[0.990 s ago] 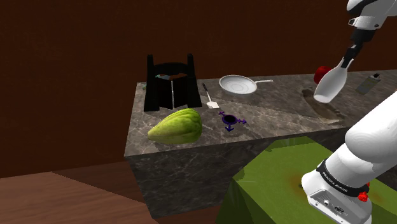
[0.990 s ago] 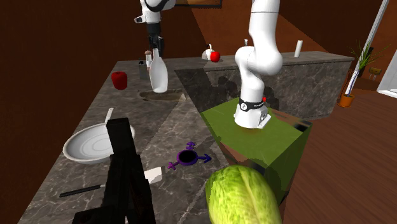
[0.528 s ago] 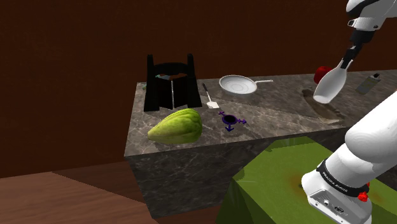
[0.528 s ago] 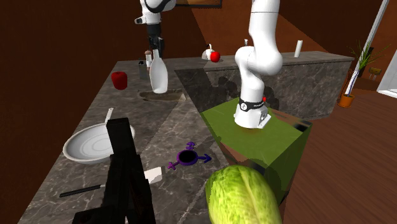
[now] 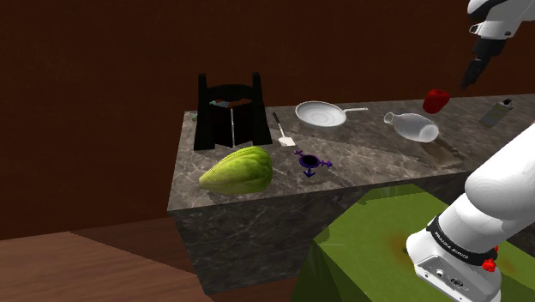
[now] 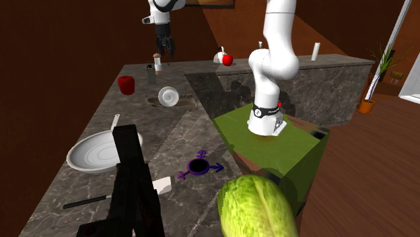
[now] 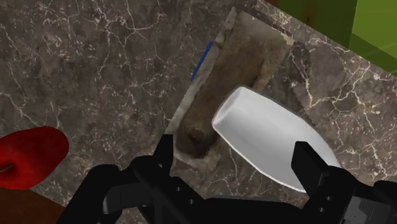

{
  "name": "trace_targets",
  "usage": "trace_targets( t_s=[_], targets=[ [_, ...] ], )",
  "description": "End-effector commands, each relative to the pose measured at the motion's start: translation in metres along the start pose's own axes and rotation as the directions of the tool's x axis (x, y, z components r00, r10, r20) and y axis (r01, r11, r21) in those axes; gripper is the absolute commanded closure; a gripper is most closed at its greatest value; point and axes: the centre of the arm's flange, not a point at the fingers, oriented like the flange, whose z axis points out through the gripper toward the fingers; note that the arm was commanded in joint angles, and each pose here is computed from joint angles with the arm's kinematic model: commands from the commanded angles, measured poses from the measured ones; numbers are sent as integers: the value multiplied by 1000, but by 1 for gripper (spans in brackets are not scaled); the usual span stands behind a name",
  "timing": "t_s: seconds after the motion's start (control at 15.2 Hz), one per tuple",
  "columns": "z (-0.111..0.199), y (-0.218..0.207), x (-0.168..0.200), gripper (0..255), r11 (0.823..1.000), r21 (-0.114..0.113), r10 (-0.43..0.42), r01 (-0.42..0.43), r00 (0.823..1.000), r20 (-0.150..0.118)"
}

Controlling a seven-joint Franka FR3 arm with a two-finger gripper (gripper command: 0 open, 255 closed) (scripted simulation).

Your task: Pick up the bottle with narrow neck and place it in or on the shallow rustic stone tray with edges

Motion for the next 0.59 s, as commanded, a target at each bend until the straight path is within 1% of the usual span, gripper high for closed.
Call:
trace_targets(
  t_s=[0.0,0.13,0.53],
  targets=[
    [-20,1,0,0,1000,0,0,0,1000,0],
    [-43,1,0,0,1000,0,0,0,1000,0],
    [-43,1,0,0,1000,0,0,0,1000,0]
  ],
)
